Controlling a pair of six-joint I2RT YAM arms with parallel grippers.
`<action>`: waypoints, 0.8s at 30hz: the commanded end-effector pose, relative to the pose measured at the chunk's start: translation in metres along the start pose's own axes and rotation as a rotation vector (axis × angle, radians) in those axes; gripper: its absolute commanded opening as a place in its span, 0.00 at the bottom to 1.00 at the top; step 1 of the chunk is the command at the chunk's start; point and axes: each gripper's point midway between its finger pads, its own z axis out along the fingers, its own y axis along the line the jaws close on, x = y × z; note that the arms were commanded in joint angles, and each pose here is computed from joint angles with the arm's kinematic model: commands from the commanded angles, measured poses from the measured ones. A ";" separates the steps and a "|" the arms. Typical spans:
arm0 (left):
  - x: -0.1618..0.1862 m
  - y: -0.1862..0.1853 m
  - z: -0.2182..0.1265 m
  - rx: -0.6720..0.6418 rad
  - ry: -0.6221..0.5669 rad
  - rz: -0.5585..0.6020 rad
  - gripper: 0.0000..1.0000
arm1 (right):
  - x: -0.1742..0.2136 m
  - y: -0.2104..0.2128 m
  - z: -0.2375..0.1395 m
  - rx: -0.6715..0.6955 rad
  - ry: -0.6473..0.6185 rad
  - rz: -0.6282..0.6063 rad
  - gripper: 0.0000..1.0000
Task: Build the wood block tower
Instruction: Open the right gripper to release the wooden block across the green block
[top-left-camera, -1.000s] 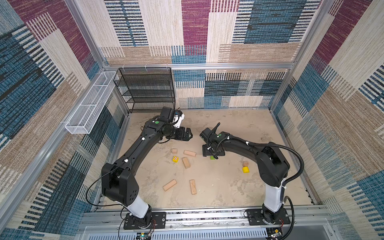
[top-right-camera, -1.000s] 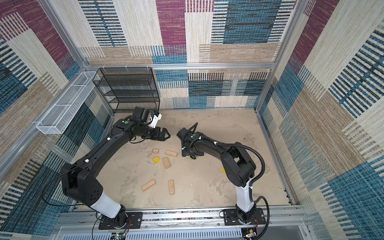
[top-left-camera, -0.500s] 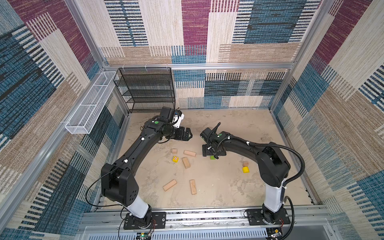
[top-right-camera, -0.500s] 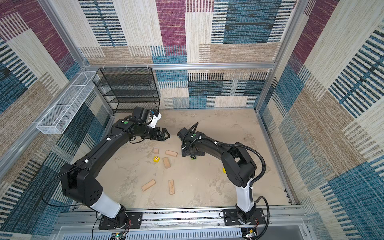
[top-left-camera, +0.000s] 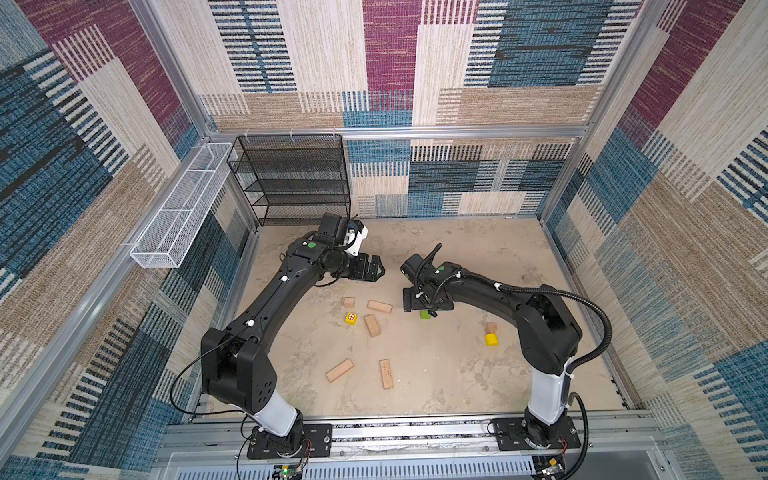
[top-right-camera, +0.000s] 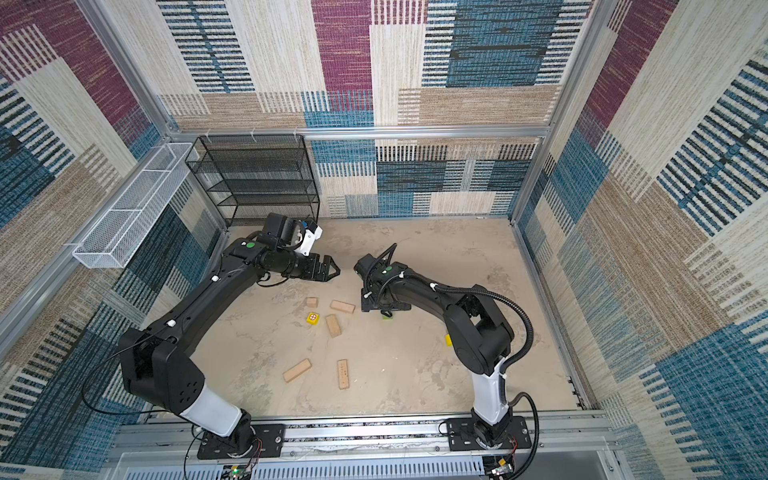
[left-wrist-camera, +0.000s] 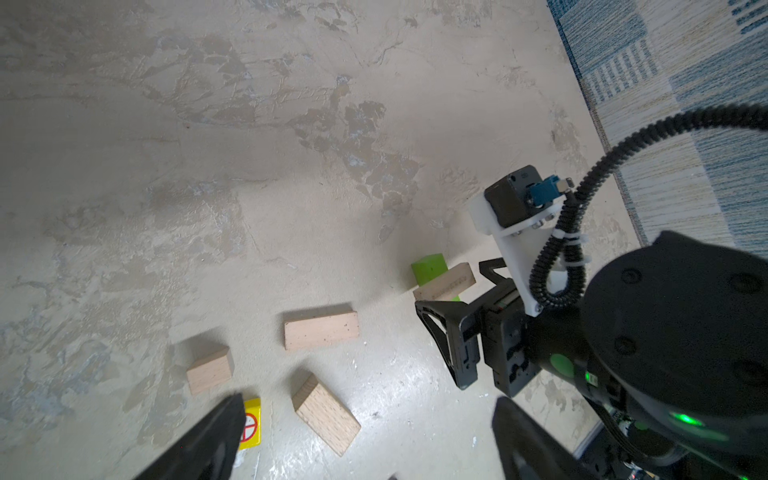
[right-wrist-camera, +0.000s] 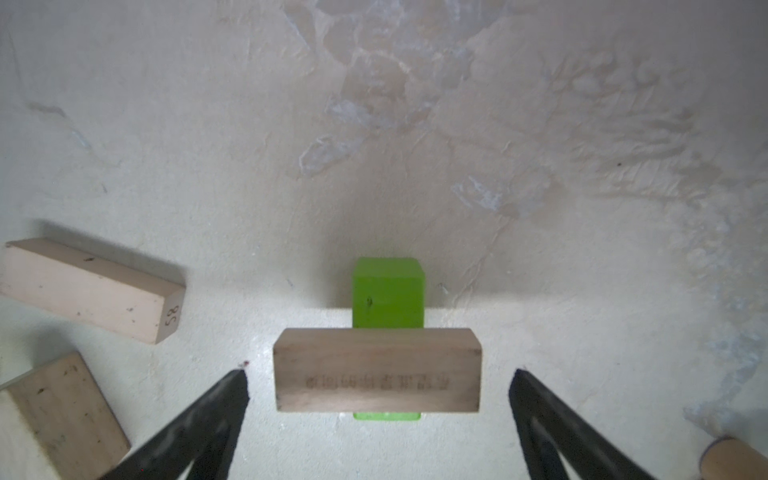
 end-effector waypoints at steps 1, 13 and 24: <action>-0.003 -0.001 -0.002 0.007 -0.016 -0.009 0.97 | -0.003 0.003 -0.008 -0.017 -0.008 -0.002 1.00; -0.005 -0.001 -0.006 0.014 -0.029 -0.015 0.98 | -0.009 -0.002 -0.030 -0.032 -0.049 0.037 1.00; -0.006 0.006 -0.006 -0.009 -0.031 -0.019 0.98 | -0.011 0.000 -0.047 -0.063 -0.083 0.048 1.00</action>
